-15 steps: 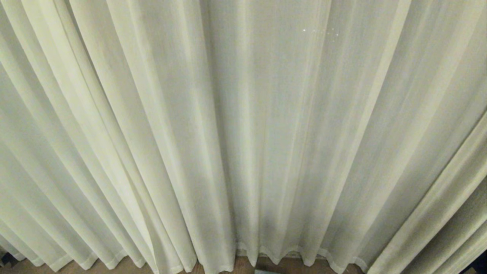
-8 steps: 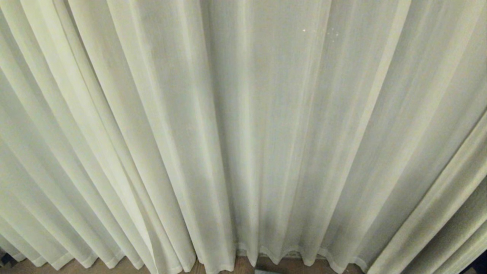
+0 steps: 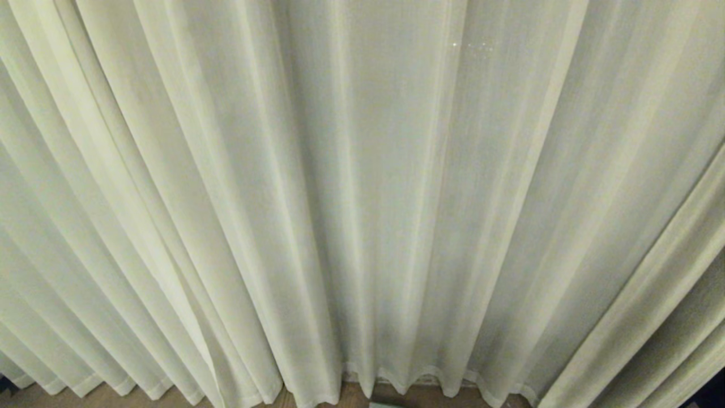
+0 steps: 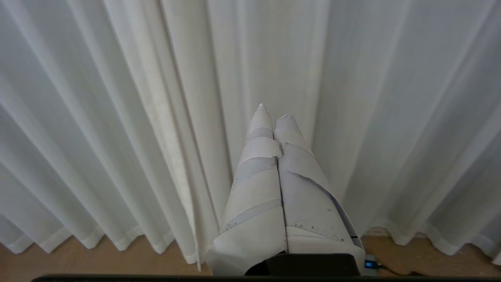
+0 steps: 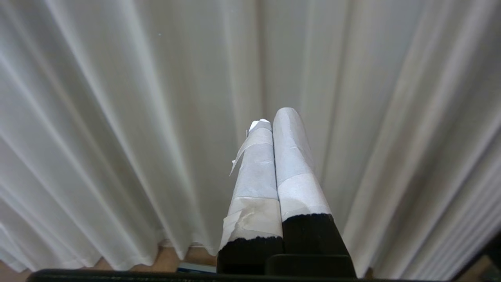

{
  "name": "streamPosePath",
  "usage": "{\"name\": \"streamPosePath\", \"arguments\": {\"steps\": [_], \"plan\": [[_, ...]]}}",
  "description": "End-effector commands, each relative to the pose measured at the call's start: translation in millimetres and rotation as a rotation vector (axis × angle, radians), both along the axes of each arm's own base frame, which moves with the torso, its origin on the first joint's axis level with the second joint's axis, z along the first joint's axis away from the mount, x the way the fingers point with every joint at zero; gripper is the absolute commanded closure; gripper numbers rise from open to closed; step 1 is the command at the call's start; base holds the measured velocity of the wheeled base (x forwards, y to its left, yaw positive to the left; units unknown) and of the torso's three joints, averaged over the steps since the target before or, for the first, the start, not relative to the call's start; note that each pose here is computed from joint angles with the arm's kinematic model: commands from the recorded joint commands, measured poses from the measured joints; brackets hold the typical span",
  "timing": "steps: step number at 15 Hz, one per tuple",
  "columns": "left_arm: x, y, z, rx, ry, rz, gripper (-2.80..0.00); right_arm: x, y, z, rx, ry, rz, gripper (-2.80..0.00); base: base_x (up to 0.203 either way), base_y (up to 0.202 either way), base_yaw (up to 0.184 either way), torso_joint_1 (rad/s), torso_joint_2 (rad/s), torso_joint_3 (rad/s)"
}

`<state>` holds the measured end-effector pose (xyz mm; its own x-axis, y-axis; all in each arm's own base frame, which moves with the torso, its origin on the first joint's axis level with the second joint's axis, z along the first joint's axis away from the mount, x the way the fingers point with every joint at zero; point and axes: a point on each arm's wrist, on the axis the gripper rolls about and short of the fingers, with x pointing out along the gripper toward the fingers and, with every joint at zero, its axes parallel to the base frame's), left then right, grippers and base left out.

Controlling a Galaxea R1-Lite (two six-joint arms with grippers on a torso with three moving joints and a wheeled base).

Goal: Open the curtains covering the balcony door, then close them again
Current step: Close the outer curtains on both sides

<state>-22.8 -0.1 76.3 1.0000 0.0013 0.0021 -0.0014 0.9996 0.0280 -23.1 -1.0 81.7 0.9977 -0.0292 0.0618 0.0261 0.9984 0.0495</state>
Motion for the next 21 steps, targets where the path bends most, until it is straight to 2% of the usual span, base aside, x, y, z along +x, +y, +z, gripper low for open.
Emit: {"name": "streamPosePath", "arguments": {"steps": [1, 12, 21], "plan": [[-0.2, 0.0, -0.1, 0.000, -0.002, 0.000, 0.00, 0.1, 0.0, 0.1, 0.000, 0.001, 0.000, 0.00, 0.000, -0.184, 0.000, 0.002, 0.00, 0.000], [-0.1, 0.1, -0.1, 0.000, -0.002, 0.003, 0.00, 0.1, 0.0, 0.1, 0.000, 0.001, 0.000, 0.00, 0.000, -0.186, 0.002, 0.003, 0.00, 0.003], [-0.2, 0.1, -0.1, 0.000, -0.002, 0.006, 0.00, 0.1, 0.1, -0.1, -0.009, 0.003, 0.002, 0.00, 0.000, -0.010, 0.000, 0.003, 0.00, 0.000]]}}
